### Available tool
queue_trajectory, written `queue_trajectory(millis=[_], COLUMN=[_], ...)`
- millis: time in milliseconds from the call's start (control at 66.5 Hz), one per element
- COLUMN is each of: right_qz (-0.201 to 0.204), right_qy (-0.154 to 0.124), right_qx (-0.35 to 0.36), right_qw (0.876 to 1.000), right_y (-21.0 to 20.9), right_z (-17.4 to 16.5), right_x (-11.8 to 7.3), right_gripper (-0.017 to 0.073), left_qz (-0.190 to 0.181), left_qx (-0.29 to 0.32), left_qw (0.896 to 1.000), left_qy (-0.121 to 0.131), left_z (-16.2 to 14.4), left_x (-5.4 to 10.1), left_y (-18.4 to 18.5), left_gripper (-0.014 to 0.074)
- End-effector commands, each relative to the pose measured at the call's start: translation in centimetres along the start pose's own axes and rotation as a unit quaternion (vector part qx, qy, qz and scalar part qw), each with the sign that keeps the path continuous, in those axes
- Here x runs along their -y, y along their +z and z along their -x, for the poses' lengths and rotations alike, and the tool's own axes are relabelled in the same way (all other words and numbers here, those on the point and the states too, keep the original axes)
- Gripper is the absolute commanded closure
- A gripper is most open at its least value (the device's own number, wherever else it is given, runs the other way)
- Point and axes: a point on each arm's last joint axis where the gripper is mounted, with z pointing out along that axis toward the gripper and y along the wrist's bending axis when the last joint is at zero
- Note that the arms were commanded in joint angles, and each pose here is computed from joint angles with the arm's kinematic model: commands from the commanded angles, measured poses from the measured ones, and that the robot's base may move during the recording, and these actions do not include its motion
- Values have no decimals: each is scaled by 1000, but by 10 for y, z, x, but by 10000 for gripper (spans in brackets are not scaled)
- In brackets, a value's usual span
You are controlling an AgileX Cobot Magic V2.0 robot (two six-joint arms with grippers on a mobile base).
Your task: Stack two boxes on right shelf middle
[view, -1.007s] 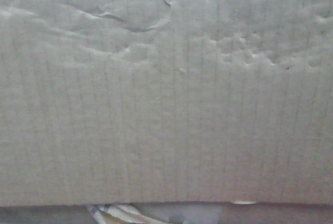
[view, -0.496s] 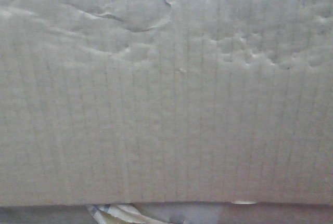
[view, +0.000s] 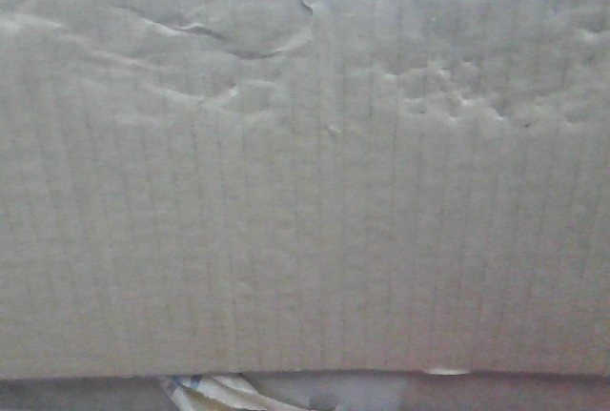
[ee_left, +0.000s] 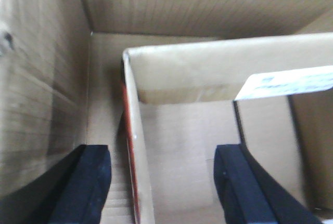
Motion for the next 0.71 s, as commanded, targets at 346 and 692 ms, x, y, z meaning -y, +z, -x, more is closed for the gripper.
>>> queue_trajectory(millis=[346, 692], right_qz=[-3, -3], right_qy=[-3, -3], right_qx=[14, 14], right_qw=[1000, 1000], right_y=[0, 0], right_z=[3, 3], right_x=[0, 0], right_gripper=[721, 721], left_qz=[22, 40], left_qx=[59, -34], left_qw=[998, 998], left_qy=[18, 22], left_z=[26, 16], left_x=[-38, -67], left_y=[-65, -24], left_gripper=[243, 243])
